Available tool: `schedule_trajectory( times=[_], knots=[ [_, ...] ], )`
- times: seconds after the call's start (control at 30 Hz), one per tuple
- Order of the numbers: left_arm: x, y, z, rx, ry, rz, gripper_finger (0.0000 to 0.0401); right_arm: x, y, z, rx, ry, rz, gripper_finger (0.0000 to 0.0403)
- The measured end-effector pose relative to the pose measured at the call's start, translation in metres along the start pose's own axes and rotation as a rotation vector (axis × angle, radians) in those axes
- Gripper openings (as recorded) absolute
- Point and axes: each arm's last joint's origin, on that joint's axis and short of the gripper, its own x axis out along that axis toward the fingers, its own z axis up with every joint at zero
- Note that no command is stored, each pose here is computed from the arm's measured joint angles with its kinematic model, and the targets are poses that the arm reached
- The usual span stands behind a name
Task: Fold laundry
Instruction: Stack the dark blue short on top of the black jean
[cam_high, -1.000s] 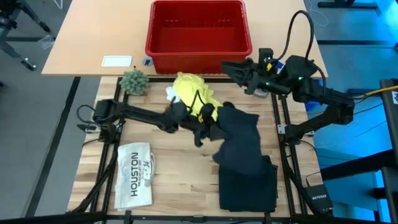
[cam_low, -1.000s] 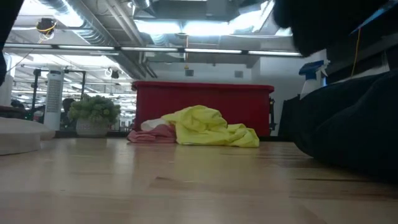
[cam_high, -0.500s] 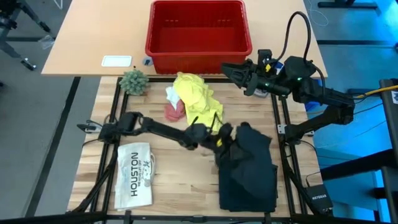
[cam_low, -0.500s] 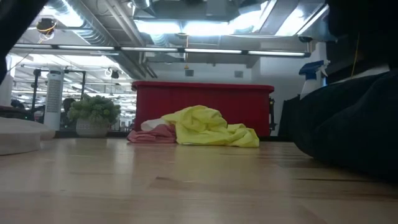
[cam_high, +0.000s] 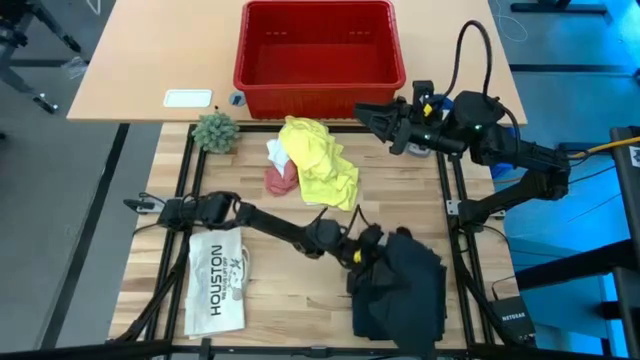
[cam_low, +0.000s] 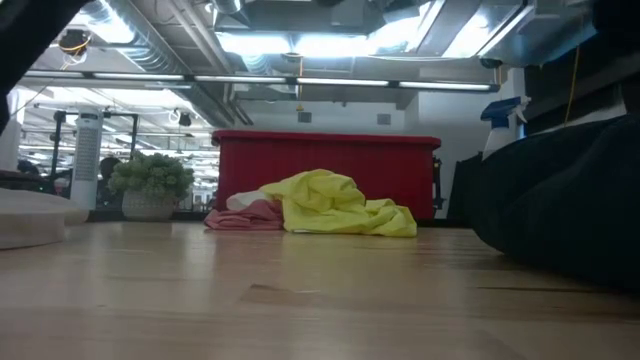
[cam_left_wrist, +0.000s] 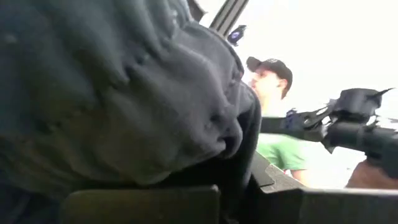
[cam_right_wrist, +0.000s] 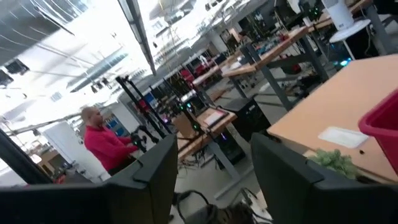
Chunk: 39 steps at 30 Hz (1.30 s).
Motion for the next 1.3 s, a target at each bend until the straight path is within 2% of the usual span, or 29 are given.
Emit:
schedule_trajectory(
  times=[0.23, 0.37, 0.47, 0.57, 0.7, 0.8, 0.93, 1.13, 1.3],
  knots=[
    [0.004, 0.019, 0.05, 0.087, -0.006, 0.013, 0.0001, 0.0, 0.004, 0.005, 0.018, -0.051, 0.037, 0.0195],
    [0.004, 0.021, 0.057, 0.11, 0.012, 0.003, 0.0001, -0.001, 0.004, 0.005, 0.018, -0.05, 0.036, 0.0195],
    [0.004, 0.018, 0.031, 0.08, 0.059, 0.007, 0.0001, 0.0, 0.002, 0.004, 0.013, -0.033, 0.024, 0.0195],
    [0.002, 0.019, -0.016, 0.02, 0.103, 0.021, 0.0001, 0.0, 0.0, 0.0, -0.004, 0.002, -0.001, 0.0195],
    [-0.007, 0.018, -0.084, -0.118, 0.205, 0.034, 0.0001, 0.001, -0.003, -0.008, -0.019, 0.063, -0.035, 0.0195],
    [-0.019, 0.012, -0.113, -0.178, 0.282, 0.045, 0.0001, 0.0, -0.001, -0.015, -0.029, 0.119, -0.049, 0.0195],
    [-0.031, 0.009, -0.118, -0.236, 0.401, 0.097, 0.0001, -0.004, -0.001, -0.027, -0.045, 0.2, -0.103, 0.0195],
    [-0.054, 0.022, -0.11, -0.147, 0.599, 0.26, 0.0001, -0.014, 0.003, -0.047, -0.03, 0.301, -0.203, 0.0195],
    [-0.079, 0.037, -0.105, -0.136, 0.732, 0.382, 0.0001, -0.029, 0.008, -0.069, -0.001, 0.411, -0.324, 0.0195]
  ],
)
